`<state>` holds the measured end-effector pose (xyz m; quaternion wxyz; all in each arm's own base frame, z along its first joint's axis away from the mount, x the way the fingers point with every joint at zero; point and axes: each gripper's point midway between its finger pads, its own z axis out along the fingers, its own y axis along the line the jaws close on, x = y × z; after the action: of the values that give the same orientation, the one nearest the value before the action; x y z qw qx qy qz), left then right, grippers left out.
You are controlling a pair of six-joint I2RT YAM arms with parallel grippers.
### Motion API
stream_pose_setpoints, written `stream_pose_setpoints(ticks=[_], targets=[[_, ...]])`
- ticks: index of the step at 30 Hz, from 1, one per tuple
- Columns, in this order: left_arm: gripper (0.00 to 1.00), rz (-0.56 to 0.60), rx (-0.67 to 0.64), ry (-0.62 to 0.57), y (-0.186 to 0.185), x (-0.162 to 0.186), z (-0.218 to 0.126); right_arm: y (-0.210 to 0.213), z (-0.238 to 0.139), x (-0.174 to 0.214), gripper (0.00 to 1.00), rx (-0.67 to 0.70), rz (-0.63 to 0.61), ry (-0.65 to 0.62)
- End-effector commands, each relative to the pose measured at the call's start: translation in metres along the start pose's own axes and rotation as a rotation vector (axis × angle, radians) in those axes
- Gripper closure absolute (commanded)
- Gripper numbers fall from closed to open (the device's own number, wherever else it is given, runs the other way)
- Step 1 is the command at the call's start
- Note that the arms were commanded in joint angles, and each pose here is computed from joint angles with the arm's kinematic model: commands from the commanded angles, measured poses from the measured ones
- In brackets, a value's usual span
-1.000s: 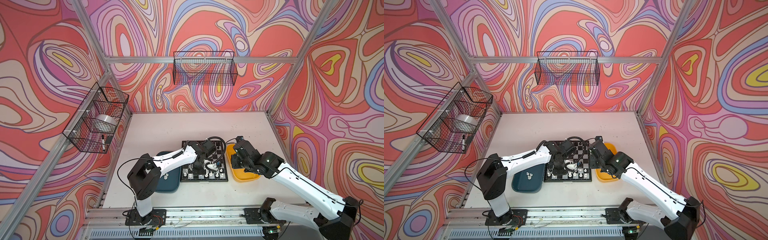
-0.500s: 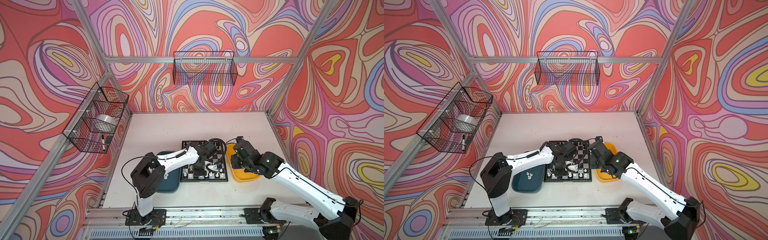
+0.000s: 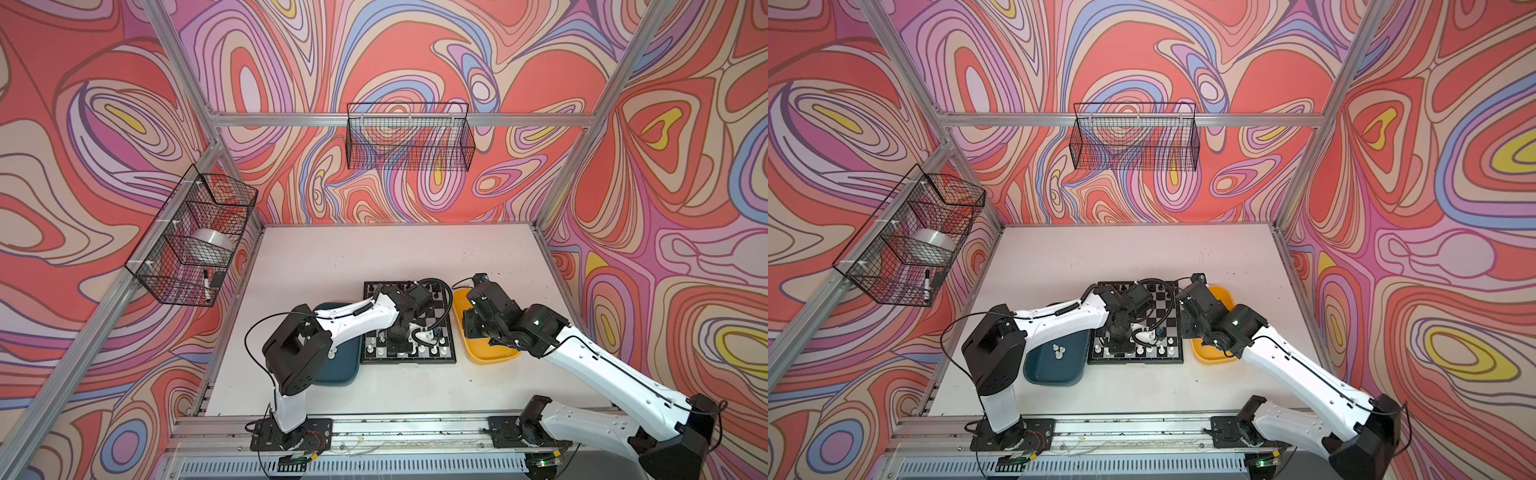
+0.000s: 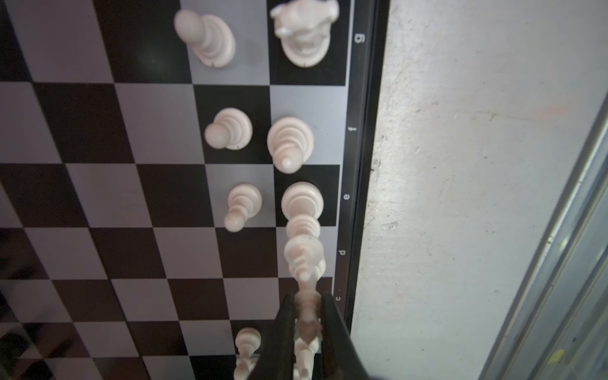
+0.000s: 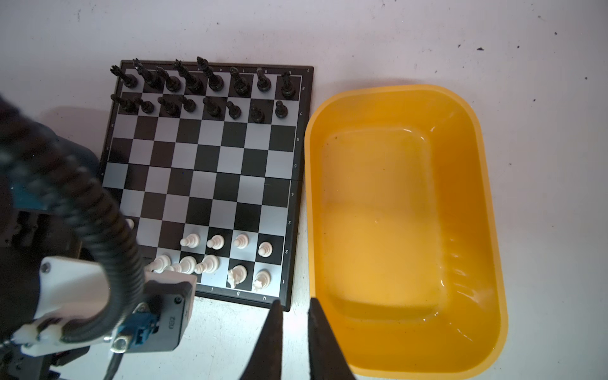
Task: Set up the chess pieces on the board
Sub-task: 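Lower the white piece onto a near-edge square and open the left gripper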
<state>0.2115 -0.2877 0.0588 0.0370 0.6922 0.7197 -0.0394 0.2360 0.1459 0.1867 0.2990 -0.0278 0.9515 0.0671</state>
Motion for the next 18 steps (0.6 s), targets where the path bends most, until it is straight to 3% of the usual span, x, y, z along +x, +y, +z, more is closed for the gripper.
stream_pose_setpoints(ticks=[1, 11, 18], targets=[[0.82, 0.018, 0.027, 0.022, -0.0079, 0.0034, 0.0071, -0.0011, -0.0012, 0.0021, 0.85, -0.001, 0.005, -0.009], [0.73, 0.020, 0.021, 0.017, -0.0078, 0.0019, 0.0058, -0.0010, -0.0002, 0.0027, 0.85, -0.001, 0.006, -0.008], [0.60, 0.030, -0.004, 0.018, -0.0065, 0.0057, 0.0011, -0.0004, -0.0006, 0.0017, 0.85, -0.004, 0.008, -0.012]])
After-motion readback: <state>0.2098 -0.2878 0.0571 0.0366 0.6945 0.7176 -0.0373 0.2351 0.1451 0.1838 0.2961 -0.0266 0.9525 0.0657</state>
